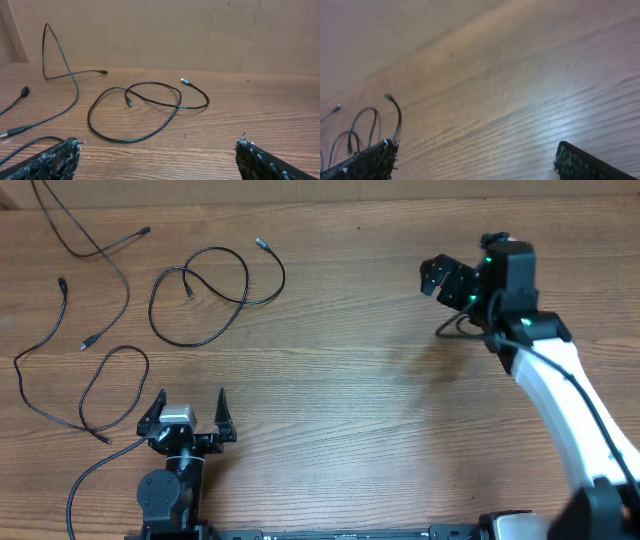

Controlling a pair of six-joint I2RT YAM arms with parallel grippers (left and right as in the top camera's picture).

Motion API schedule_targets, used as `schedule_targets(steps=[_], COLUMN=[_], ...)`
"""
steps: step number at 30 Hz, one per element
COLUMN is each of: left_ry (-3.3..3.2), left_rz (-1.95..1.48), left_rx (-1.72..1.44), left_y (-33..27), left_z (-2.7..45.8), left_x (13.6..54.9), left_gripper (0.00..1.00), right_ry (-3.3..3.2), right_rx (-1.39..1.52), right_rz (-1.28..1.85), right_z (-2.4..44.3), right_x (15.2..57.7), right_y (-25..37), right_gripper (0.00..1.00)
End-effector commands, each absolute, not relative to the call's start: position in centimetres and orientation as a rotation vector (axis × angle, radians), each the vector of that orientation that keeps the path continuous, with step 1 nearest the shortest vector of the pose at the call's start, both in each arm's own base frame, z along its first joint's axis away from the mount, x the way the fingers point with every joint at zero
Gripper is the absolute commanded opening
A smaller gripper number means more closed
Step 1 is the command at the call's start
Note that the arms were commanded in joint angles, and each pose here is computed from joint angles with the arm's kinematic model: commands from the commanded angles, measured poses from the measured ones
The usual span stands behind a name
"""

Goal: Untangle cables

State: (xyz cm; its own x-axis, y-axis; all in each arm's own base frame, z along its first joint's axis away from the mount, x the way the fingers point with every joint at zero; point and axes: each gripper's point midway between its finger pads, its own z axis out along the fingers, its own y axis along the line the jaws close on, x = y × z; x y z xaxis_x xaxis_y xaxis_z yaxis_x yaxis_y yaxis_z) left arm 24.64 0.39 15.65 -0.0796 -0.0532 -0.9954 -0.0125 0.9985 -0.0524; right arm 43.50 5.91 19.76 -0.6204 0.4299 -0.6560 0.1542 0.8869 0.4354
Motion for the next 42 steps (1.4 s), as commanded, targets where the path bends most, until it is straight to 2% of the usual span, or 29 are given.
schedule_targets(steps=[1,5,10,17,25,42], left_ry=[1.647,1.647,1.647,1.647,1.647,1.647], left_rz=[-0.028,-0.028,-0.028,-0.028,-0.028,-0.028], left_rx=[-0.07,-0.07,-0.07,-0.07,-0.07,-0.07], left_y=[0.7,0.7,0.7,0.7,0.7,0.7], left_z=[15.6,15.6,15.6,15.6,15.6,15.6], left_x=[24.6,24.6,24.6,24.6,24.6,24.6], left_gripper=[0.99,1.0,1.0,1.0,1.0,1.0], right_ry=[2.129,1.984,1.767,1.614,1.667,1.537], right_rx=[0.412,0.458,0.26,0.191,0.161,0.17], right_rz=[0.261,0.179,0.151,0.135,0.161,0.127], right_z=[22.2,23.6,26.3,25.8,22.1,19.7], right_x=[41.1,38.1,34.2,29.8,27.7,24.7], right_y=[3.2,1.0,1.3,1.0,1.4,-1.1], right_gripper=[1.0,1.0,1.0,1.0,1.0,1.0])
